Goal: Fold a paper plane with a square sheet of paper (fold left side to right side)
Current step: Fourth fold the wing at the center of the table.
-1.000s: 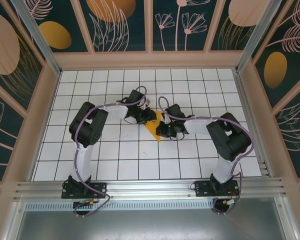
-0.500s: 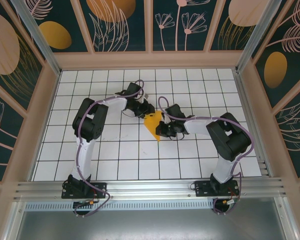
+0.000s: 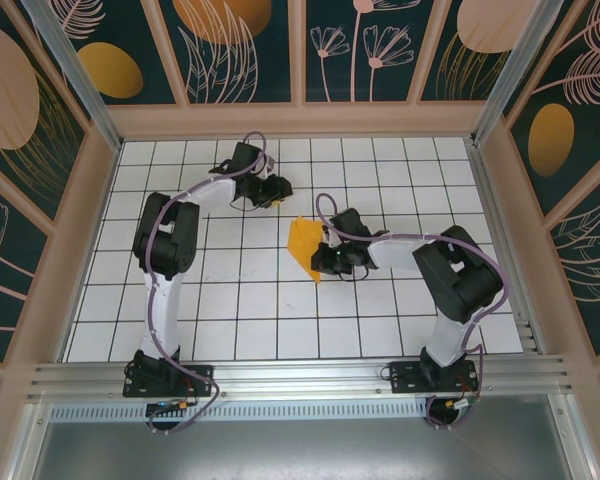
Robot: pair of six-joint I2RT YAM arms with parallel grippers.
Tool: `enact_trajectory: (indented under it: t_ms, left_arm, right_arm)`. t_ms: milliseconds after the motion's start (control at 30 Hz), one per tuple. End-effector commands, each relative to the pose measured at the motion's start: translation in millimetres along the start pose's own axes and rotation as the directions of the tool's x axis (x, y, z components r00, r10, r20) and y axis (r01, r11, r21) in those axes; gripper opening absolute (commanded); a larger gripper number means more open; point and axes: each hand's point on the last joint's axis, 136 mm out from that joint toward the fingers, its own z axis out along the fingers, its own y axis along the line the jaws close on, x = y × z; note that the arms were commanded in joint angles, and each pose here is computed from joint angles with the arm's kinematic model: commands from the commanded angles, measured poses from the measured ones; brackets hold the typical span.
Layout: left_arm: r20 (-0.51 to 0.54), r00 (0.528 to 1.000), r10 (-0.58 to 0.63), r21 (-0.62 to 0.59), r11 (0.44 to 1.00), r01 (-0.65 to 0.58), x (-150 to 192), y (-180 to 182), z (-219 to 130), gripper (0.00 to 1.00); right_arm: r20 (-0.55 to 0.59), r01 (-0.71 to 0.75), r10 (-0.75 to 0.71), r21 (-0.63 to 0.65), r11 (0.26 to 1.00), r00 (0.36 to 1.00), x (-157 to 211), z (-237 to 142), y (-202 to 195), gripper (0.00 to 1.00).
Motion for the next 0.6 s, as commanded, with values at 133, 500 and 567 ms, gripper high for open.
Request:
enact_trajectory:
  t_ms: [133, 500, 567]
  left_arm:
    - [0.042, 0.999, 0.023, 0.101, 0.994, -0.028, 37, -30, -54, 0.45]
    - [-0.058, 0.998, 0.007, 0.134, 0.991, 0.001, 94, -34, -28, 0.46]
    - [-0.062, 0.998, 0.003, 0.123, 0.992, 0.005, 95, -33, -21, 0.46]
  right_arm:
    - [0.122, 0.094, -0.093, -0.006, 0.996, 0.988, -25, -40, 30, 0.32]
    - [0.201, 0.097, -0.113, 0.091, 0.991, 0.973, -43, -65, 3, 0.50]
    - [0.186, 0.100, -0.115, 0.088, 0.991, 0.976, -45, -59, 3, 0.51]
